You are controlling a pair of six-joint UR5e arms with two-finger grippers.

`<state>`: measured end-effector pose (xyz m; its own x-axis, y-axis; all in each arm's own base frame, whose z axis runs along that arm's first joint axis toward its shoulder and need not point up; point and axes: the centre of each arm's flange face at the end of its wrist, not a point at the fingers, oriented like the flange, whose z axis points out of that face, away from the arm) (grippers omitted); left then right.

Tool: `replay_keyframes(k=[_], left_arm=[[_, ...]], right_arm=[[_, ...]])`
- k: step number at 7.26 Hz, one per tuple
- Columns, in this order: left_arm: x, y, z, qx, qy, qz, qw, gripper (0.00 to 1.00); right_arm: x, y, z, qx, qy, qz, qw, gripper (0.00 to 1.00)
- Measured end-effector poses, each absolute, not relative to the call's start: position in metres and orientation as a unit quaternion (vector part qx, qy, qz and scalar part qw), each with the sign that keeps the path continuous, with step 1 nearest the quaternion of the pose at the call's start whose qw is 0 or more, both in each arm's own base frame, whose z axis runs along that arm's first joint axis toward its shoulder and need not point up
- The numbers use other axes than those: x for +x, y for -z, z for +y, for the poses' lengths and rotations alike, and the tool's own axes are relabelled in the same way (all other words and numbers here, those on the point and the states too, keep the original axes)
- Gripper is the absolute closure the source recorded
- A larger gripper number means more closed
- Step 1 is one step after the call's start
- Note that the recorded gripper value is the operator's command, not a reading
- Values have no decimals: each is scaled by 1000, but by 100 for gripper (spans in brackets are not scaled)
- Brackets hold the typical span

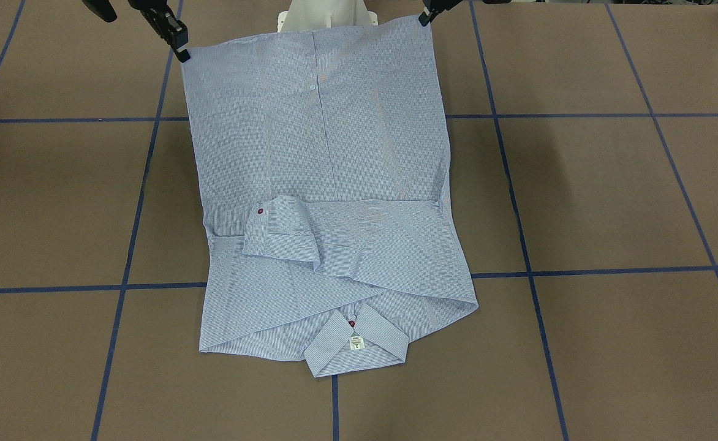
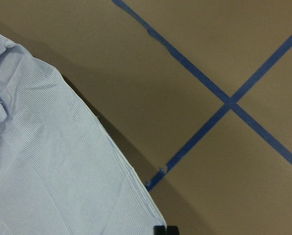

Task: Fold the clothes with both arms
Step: 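Lift the hem with both grippers and fold it toward the collar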

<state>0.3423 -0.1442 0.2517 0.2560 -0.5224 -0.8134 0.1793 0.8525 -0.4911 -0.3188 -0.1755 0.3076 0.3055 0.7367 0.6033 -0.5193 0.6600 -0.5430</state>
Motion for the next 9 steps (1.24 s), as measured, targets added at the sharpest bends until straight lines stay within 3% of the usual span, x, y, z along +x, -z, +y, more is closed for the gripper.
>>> replay_keyframes(k=[4, 9], left_arm=[[325, -264, -207, -95, 295, 568, 763, 100], [300, -271, -280, -36, 370, 570, 733, 100]], right_arm=[[-283, -281, -255, -142, -461, -469, 740, 100], [-332, -222, -359, -99, -536, -415, 729, 100]])
